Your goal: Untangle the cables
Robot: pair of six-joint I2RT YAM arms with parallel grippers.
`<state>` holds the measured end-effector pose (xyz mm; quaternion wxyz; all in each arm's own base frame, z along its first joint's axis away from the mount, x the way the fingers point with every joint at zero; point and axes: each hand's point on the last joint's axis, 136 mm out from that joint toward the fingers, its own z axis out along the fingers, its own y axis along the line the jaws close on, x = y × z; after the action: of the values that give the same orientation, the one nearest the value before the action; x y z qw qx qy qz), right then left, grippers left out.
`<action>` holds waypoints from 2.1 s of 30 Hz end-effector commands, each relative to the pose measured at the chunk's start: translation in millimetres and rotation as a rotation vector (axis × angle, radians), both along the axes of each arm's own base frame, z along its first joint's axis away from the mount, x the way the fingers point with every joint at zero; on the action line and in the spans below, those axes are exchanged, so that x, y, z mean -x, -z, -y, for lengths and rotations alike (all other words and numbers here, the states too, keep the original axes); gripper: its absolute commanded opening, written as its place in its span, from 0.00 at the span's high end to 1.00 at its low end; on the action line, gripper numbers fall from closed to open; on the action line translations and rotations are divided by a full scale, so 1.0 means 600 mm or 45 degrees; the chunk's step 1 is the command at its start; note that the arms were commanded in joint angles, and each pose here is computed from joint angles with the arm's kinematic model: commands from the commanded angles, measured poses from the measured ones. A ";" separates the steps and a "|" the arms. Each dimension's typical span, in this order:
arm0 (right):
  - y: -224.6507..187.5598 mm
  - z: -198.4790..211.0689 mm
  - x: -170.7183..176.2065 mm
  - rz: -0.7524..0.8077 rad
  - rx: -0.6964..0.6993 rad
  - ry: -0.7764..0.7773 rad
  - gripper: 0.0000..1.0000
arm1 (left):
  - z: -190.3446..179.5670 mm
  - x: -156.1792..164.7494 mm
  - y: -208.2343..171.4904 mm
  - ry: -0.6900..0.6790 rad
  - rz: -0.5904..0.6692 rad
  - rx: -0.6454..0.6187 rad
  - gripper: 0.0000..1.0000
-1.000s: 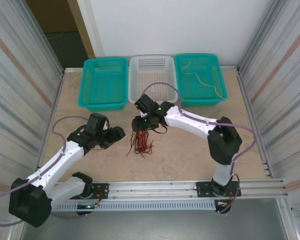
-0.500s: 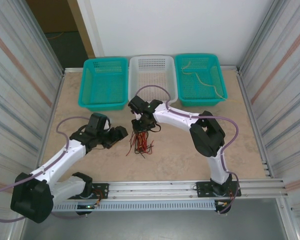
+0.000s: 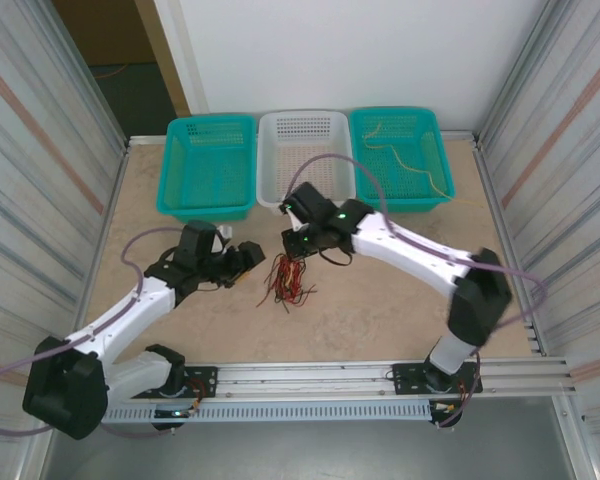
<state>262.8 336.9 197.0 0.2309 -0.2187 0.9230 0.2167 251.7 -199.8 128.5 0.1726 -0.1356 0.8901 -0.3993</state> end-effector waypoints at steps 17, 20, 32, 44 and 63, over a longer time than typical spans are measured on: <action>-0.283 0.083 -0.014 0.485 -0.412 0.106 1.00 | 0.075 -0.016 0.064 0.129 -0.089 -0.129 0.32; -0.284 0.120 -0.034 0.520 -0.366 0.198 1.00 | 0.060 -0.022 0.048 0.095 -0.049 -0.125 0.31; -0.279 0.164 -0.068 0.448 -0.396 0.295 1.00 | 0.043 -0.024 -0.175 0.173 0.577 -0.168 0.13; -0.215 0.128 -0.082 0.190 -0.441 0.282 1.00 | 0.182 -0.005 -0.269 0.526 0.994 -0.126 0.33; -0.200 0.109 -0.064 0.014 -0.579 0.262 1.00 | 0.229 -0.040 -0.237 0.604 1.040 -0.158 0.84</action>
<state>302.6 269.7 307.0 0.3013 -0.0769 0.8780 0.3638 270.3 -331.0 252.1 0.3976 0.2511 0.7955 -0.3823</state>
